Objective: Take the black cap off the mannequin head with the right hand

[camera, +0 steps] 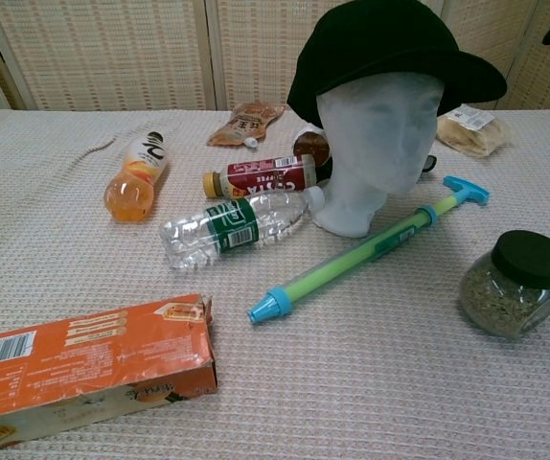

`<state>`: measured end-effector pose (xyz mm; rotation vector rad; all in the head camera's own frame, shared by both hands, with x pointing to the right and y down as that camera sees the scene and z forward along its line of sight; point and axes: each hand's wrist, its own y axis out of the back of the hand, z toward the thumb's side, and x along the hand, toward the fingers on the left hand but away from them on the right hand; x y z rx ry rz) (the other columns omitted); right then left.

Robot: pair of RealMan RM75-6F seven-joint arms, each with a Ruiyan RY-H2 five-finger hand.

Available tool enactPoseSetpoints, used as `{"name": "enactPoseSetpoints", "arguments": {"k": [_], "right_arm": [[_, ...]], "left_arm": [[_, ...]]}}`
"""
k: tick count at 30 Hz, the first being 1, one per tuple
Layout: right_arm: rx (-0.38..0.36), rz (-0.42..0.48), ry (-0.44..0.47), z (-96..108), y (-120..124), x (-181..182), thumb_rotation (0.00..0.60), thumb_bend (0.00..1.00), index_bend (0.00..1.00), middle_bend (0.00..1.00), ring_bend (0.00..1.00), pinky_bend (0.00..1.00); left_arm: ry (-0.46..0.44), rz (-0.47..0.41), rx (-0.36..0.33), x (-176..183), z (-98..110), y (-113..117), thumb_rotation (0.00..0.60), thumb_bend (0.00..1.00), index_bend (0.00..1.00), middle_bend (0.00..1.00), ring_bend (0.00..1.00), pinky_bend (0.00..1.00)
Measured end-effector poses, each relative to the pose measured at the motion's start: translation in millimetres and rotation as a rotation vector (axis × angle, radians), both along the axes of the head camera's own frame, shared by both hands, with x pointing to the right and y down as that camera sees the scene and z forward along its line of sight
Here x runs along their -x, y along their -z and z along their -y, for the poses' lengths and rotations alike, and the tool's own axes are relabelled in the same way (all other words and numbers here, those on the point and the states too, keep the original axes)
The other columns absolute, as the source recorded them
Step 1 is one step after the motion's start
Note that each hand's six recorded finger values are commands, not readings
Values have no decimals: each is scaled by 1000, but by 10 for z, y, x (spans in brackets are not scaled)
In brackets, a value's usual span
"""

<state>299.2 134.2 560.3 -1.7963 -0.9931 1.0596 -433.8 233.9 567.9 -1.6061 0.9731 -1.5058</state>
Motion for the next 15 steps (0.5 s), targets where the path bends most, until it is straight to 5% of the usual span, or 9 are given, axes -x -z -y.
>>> {"name": "enactPoseSetpoints", "arguments": {"k": [7, 15], "right_arm": [[-2, 78, 20, 154, -133, 441, 600, 100, 362, 379, 840, 1000], [-42, 112, 13, 259, -254, 623, 600, 327, 582, 538, 902, 1000]], "left_arm": [[2, -1, -1, 22, 15, 23, 600, 99, 248, 184, 158, 169], [8, 3, 2, 43, 28, 21, 600, 100, 268, 184, 157, 169]]}}
